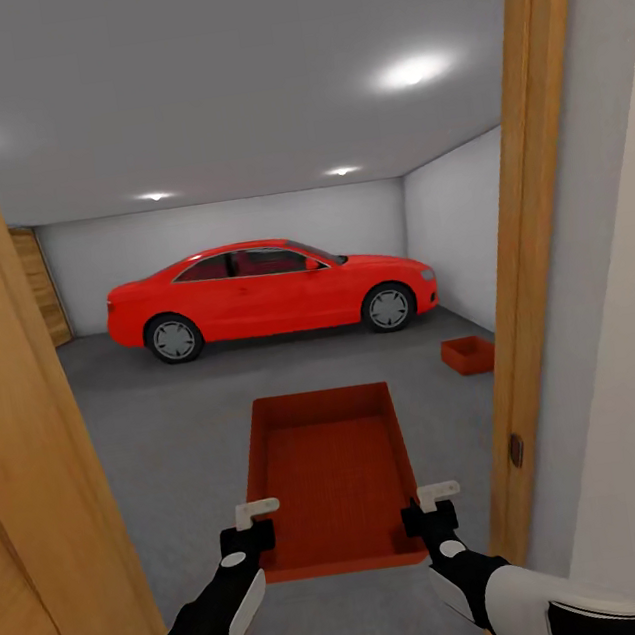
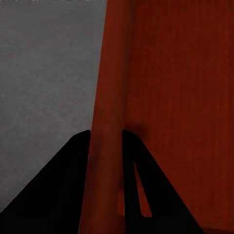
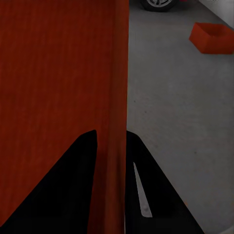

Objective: Move the two storage containers from the living room to the garage. In the garage, place one container on the floor and stack the other container on top of it (either order is fine).

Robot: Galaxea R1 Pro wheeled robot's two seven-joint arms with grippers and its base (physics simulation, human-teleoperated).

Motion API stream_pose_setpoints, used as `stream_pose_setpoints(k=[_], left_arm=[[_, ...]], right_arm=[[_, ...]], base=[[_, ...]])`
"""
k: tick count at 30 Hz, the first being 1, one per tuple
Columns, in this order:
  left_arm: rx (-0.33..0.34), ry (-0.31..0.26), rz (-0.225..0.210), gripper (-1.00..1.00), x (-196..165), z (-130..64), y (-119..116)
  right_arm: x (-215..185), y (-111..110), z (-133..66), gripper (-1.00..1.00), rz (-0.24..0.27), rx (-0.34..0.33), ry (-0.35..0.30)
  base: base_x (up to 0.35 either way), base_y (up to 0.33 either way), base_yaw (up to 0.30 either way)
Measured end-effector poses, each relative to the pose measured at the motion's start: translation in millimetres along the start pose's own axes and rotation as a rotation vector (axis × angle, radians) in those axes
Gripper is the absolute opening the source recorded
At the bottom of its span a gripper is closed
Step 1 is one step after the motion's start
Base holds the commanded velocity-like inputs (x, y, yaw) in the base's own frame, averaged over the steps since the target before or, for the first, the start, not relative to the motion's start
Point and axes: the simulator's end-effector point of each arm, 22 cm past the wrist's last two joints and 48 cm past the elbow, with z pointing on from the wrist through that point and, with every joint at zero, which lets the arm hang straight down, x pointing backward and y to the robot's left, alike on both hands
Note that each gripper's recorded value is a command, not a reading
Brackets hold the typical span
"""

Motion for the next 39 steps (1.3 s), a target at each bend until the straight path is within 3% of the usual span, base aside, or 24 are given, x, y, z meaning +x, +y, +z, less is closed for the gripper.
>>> stream_pose_setpoints(k=[7, 19, 39], left_arm=[[0.001, -0.004, 0.003, -1.00, -2.0, -0.1, -0.8], [0.001, -0.008, 0.005, -1.00, -3.4, -0.4, -1.1], [0.000, -0.009, 0.005, -1.00, -4.0, -0.8, -0.8]], right_arm=[[-0.5, -0.8, 0.1, -1.00, 0.006, 0.000, -0.003], [-1.2, -1.0, 0.0, -1.00, 0.009, 0.000, -0.006], [-1.8, -0.8, -0.4, -1.00, 0.009, 0.000, -0.008]], base=[[0.000, 0.000, 0.179], [0.021, 0.000, 0.011], [0.313, 0.000, 0.020]])
